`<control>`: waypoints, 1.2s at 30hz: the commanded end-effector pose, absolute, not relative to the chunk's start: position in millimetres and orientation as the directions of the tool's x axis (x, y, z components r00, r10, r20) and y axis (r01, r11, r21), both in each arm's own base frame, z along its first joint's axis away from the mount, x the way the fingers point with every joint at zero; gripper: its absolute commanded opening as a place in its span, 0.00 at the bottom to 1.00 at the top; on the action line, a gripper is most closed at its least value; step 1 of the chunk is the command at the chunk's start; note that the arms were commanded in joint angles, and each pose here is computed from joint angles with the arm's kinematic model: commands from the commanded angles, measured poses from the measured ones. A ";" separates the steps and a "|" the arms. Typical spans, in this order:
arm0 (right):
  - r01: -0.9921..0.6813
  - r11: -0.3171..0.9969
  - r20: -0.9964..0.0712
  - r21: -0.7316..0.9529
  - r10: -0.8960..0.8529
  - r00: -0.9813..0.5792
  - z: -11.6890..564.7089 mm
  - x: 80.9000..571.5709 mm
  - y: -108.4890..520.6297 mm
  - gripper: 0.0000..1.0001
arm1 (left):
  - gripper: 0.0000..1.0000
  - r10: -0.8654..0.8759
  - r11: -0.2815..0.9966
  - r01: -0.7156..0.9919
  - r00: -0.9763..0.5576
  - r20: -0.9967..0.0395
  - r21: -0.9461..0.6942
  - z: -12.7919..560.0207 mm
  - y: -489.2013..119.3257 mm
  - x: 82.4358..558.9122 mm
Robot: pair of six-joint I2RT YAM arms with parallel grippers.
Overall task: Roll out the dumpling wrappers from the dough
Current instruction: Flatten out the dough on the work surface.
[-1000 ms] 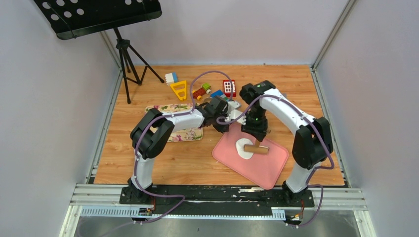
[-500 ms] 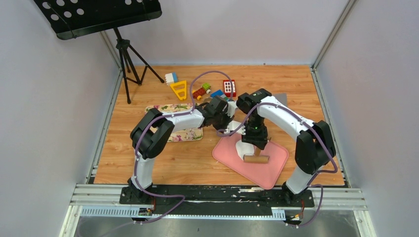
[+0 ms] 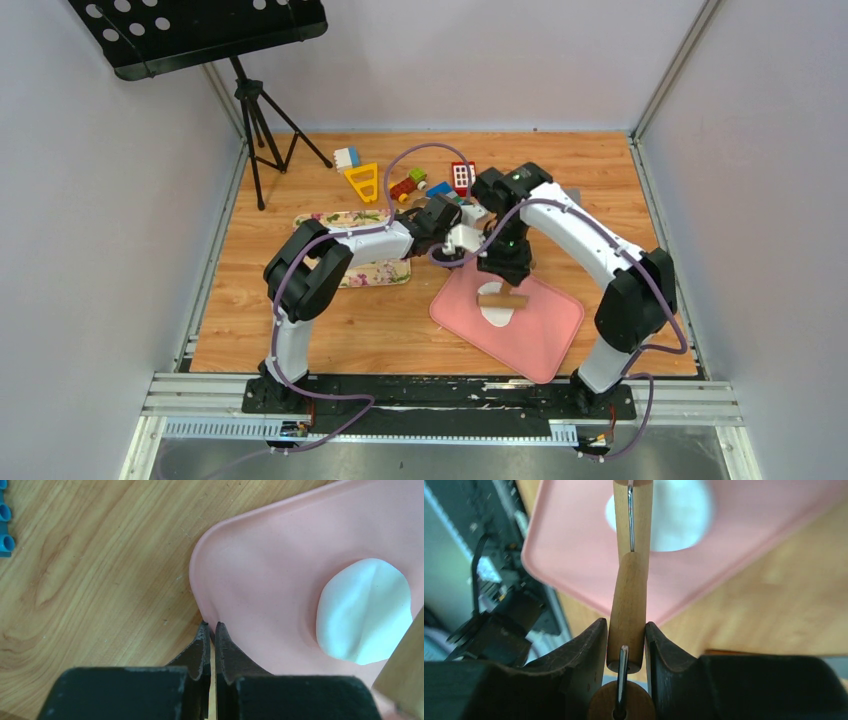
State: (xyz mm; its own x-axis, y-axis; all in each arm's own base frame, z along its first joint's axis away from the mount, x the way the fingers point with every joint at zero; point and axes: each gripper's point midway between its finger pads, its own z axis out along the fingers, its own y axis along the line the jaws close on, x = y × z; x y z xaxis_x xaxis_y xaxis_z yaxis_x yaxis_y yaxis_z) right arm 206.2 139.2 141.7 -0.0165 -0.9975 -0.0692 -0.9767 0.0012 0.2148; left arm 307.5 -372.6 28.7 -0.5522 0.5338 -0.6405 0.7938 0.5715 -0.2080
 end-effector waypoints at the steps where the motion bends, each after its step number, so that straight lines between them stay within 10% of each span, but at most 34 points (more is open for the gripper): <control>1: -0.993 0.079 -0.197 0.093 -0.976 -0.096 180.0 245.1 164.0 0.00 | 0.00 0.570 0.526 0.820 -0.537 -0.622 -0.226 21.7 -372.8 292.2; 21: -0.673 0.508 -0.216 0.538 -0.688 -0.693 170.6 226.1 176.2 0.00 | 0.00 0.501 0.632 0.744 -0.605 -0.619 -0.216 22.4 -363.2 298.3; 36: -0.686 0.586 -0.199 0.431 -0.679 -0.706 145.5 228.4 129.3 0.00 | 0.00 0.430 0.726 0.651 -0.681 -0.592 -0.222 16.0 -351.2 299.5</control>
